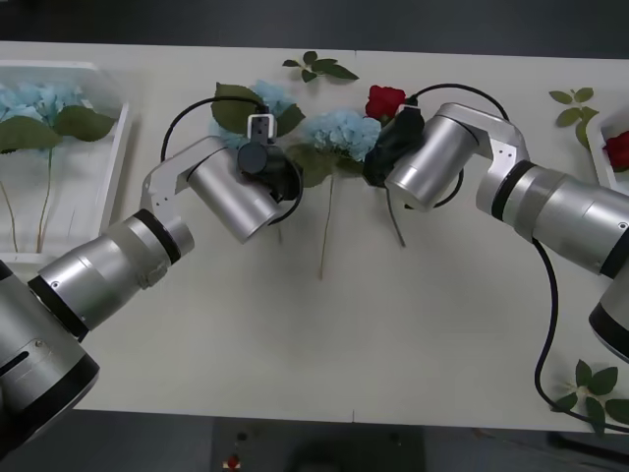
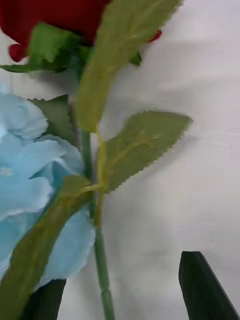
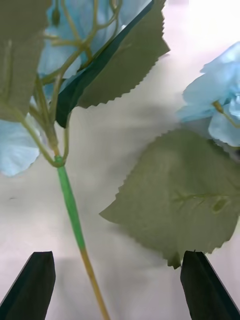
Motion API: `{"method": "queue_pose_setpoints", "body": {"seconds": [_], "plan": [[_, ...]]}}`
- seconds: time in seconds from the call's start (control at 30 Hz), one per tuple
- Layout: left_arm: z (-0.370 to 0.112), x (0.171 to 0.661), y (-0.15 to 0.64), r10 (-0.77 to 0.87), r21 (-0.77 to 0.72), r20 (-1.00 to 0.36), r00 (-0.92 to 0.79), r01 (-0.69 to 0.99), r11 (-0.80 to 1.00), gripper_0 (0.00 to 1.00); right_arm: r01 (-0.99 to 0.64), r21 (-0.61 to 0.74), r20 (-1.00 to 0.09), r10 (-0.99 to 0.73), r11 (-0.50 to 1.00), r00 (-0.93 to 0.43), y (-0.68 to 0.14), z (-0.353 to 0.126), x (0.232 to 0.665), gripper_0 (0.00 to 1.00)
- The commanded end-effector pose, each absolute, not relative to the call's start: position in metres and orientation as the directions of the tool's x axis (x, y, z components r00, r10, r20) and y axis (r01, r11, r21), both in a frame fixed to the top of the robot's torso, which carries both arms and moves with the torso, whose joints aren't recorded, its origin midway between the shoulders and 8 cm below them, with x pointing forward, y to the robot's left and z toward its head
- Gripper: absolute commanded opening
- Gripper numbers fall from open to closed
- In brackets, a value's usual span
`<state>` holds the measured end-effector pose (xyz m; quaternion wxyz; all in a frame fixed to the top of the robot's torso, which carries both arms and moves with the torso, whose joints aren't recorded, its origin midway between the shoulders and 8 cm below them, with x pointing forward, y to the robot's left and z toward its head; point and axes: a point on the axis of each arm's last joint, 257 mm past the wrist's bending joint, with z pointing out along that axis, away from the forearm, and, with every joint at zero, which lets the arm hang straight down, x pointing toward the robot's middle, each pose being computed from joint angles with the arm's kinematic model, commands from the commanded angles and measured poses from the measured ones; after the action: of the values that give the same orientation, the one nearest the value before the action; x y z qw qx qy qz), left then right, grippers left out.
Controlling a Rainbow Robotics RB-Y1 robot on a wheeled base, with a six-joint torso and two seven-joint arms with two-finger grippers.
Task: Put the red flowers into the right box and the blue flowers into the left box
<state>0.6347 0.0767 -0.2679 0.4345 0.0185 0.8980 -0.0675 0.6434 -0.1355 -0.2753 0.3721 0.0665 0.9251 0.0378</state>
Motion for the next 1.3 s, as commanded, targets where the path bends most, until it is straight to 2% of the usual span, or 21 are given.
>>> {"method": "queue_pose_setpoints", "body": {"seconds": [0.03, 0.27, 0.33, 0.37, 0.4, 0.53, 0.57, 0.6, 0.63, 0.67, 0.83, 1.0, 1.3], "plan": [[-0.235, 0.660, 0.058, -0.041, -0.132, -0.830, -0.556, 0.124, 0.983, 0.72, 0.062, 0.062, -0.697, 0.088, 0.996, -0.712, -0.132, -0.273, 0.646, 0.66], [-0.243, 0.680, 0.077, -0.020, -0.089, -0.843, -0.538, 0.103, 0.991, 0.73, 0.064, 0.072, -0.685, 0.096, 0.995, -0.722, -0.130, -0.277, 0.643, 0.64], [-0.242, 0.681, 0.079, -0.014, -0.081, -0.844, -0.535, 0.102, 0.992, 0.73, 0.061, 0.070, -0.686, 0.093, 0.996, -0.722, -0.130, -0.277, 0.643, 0.45], [-0.242, 0.682, 0.081, -0.009, -0.074, -0.847, -0.532, 0.101, 0.992, 0.72, 0.060, 0.069, -0.686, 0.091, 0.996, -0.722, -0.130, -0.277, 0.643, 0.18], [-0.242, 0.682, 0.081, -0.006, -0.070, -0.847, -0.532, 0.101, 0.992, 0.72, 0.062, 0.072, -0.686, 0.094, 0.996, -0.721, -0.129, -0.276, 0.643, 0.00], [-0.243, 0.682, 0.083, -0.006, -0.069, -0.846, -0.534, 0.097, 0.993, 0.72, 0.065, 0.075, -0.687, 0.098, 0.995, -0.720, -0.132, -0.274, 0.644, 0.00], [-0.244, 0.682, 0.084, -0.005, -0.067, -0.845, -0.535, 0.097, 0.993, 0.69, 0.070, 0.081, -0.686, 0.107, 0.994, -0.719, -0.133, -0.272, 0.645, 0.00], [-0.245, 0.681, 0.084, -0.003, -0.066, -0.845, -0.535, 0.098, 0.993, 0.49, 0.077, 0.094, -0.685, 0.121, 0.993, -0.719, -0.134, -0.270, 0.647, 0.00], [-0.245, 0.681, 0.084, -0.002, -0.065, -0.845, -0.535, 0.099, 0.993, 0.36, 0.082, 0.100, -0.683, 0.128, 0.992, -0.719, -0.135, -0.269, 0.647, 0.00], [-0.244, 0.682, 0.084, -0.002, -0.065, -0.845, -0.535, 0.099, 0.993, 0.00, 0.088, 0.112, -0.681, 0.141, 0.990, -0.719, -0.136, -0.266, 0.648, 0.00], [-0.244, 0.682, 0.085, 0.005, -0.057, -0.846, -0.533, 0.101, 0.993, 0.00, 0.108, 0.153, -0.681, 0.184, 0.982, -0.709, -0.150, -0.249, 0.654, 0.00], [-0.244, 0.682, 0.085, 0.007, -0.056, -0.846, -0.533, 0.102, 0.993, 0.00, 0.124, 0.199, -0.681, 0.229, 0.972, -0.695, -0.184, -0.211, 0.659, 0.00], [-0.247, 0.681, 0.086, 0.009, -0.053, -0.843, -0.537, 0.101, 0.993, 0.00, 0.080, 0.112, -0.630, 0.133, 0.990, -0.765, -0.280, -0.120, 0.632, 0.00]]}}
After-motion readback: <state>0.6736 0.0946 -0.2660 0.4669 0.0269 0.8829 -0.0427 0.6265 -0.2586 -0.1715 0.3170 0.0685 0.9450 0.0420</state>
